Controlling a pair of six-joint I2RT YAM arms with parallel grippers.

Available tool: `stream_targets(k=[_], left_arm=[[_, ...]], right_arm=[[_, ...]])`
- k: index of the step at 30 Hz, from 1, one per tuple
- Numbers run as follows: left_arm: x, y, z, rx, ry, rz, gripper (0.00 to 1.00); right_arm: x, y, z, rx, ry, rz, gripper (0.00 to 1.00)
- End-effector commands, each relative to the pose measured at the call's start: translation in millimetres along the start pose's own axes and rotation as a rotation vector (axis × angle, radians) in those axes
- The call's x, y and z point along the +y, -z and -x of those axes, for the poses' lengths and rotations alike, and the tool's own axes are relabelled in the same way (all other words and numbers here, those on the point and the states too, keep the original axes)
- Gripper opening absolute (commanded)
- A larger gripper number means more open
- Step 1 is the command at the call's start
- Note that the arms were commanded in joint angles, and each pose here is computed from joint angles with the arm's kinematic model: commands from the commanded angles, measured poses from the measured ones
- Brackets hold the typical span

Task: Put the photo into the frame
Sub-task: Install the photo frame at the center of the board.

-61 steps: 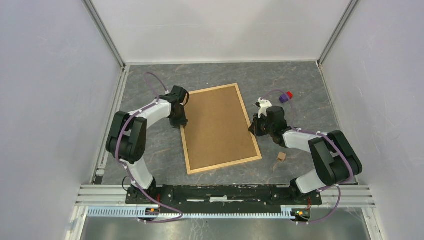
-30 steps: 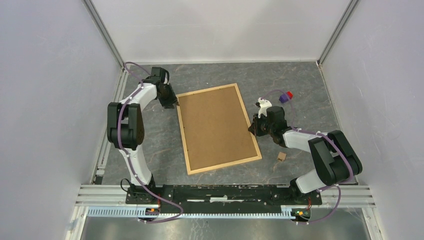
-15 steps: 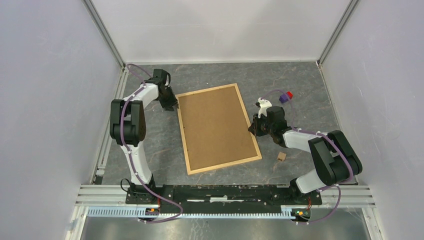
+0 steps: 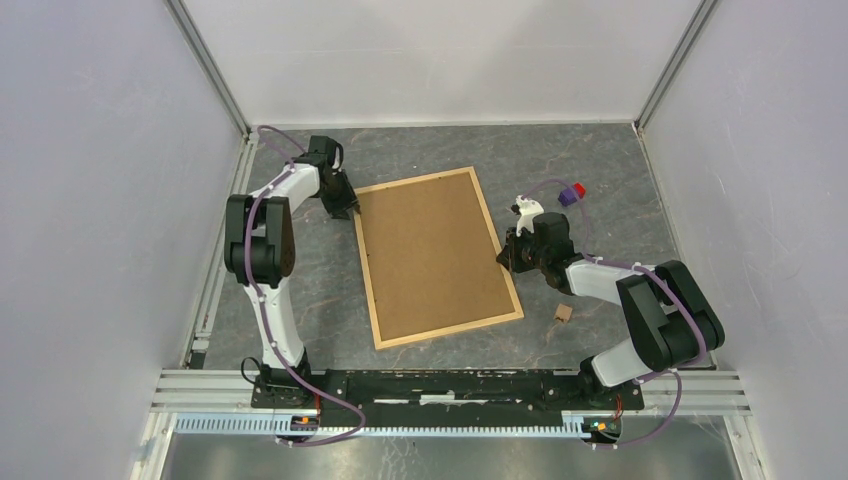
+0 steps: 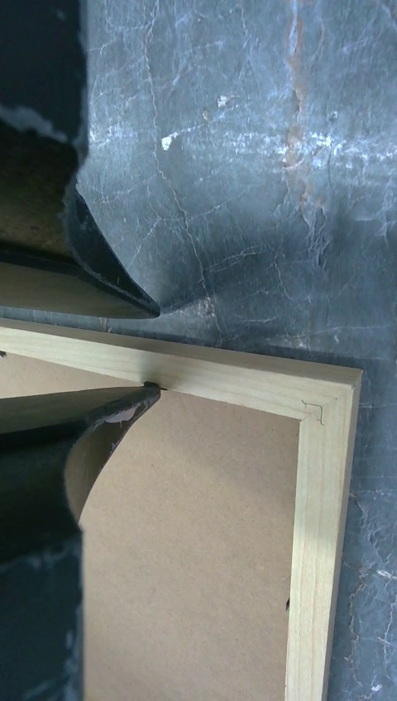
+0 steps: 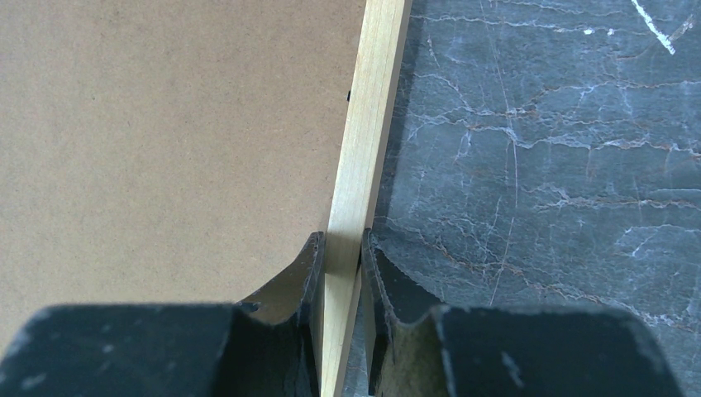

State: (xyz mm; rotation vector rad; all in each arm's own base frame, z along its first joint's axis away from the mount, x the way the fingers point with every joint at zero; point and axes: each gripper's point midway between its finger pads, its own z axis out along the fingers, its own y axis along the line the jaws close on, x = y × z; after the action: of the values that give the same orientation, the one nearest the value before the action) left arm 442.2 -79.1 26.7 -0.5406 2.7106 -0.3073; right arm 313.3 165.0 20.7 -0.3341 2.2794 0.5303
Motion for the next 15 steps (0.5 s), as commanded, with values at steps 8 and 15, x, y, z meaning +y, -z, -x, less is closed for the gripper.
stream_targets(k=[8, 15], left_arm=[[11.1, -11.3, 5.9, -0.002, -0.072, 0.079, 0.43], [15.2, -10.6, 3.4, 0.016, -0.075, 0.069, 0.42]], right_arm=[[4.2, 7.6, -65.0, 0.220, -0.010, 0.028, 0.00], [3.8, 7.6, -64.9, 0.219, -0.012, 0.027, 0.00]])
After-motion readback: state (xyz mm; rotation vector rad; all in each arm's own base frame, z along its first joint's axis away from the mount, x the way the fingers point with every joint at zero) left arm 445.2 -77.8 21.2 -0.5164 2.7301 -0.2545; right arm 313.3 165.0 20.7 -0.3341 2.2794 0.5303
